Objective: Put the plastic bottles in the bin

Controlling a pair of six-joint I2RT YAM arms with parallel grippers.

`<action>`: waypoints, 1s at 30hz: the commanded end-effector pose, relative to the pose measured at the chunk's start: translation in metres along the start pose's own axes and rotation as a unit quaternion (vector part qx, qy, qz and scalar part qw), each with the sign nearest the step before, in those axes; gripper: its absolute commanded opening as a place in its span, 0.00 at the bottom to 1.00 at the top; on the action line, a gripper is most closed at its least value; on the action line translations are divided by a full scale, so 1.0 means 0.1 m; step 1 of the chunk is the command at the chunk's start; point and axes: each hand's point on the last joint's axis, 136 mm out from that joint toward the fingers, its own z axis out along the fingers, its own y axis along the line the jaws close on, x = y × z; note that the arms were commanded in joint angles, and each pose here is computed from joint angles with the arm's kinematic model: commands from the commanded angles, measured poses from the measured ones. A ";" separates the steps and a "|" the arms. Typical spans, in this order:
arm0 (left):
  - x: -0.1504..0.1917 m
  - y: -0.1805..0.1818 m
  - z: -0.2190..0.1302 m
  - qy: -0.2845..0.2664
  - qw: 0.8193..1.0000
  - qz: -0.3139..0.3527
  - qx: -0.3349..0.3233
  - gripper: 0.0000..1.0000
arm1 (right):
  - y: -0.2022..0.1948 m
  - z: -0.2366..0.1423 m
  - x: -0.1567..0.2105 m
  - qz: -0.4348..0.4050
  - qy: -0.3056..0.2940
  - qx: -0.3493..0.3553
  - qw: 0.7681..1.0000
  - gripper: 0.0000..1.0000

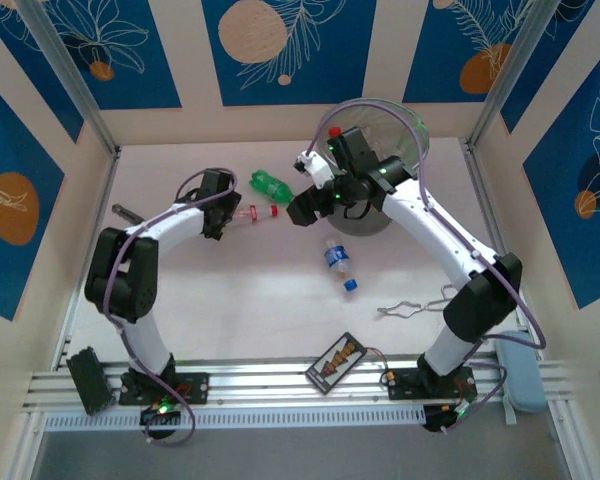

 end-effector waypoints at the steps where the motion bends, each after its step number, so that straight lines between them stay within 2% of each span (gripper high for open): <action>1: -0.05 -0.02 0.16 -0.008 0.997 -0.070 -0.007 0.86 | -0.03 -0.21 -0.02 0.003 -0.021 0.020 1.000 0.78; 4: 0.00 0.09 0.29 -0.006 0.996 -0.091 -0.019 0.84 | -0.06 -0.24 0.01 0.005 -0.022 0.027 0.999 0.78; 9: 0.01 0.21 0.39 -0.011 0.995 -0.099 -0.029 0.69 | -0.09 -0.25 0.03 0.010 -0.021 0.028 0.999 0.78; 12: -0.01 0.20 0.37 -0.013 0.995 -0.095 -0.025 0.56 | -0.10 -0.24 0.03 0.013 -0.021 0.028 0.999 0.78; 16: -0.07 0.07 0.24 -0.018 0.997 -0.075 -0.004 0.52 | -0.09 -0.18 0.05 0.020 -0.011 0.019 1.000 0.78; 20: -0.12 -0.29 -0.03 -0.006 0.999 -0.001 0.042 0.52 | -0.01 -0.13 0.05 0.005 -0.005 0.008 1.000 0.78; 23: -0.09 -0.62 -0.31 0.020 0.992 0.069 0.099 0.52 | 0.01 -0.09 0.04 0.005 0.001 -0.002 1.000 0.78; 27: -0.02 -0.96 -0.81 0.043 0.971 0.141 0.188 0.53 | 0.04 0.00 0.00 0.011 0.005 -0.023 1.000 0.78; 30: 0.07 -1.13 -1.17 0.053 0.947 0.192 0.251 0.53 | 0.06 0.07 -0.08 0.016 0.002 -0.037 0.999 0.78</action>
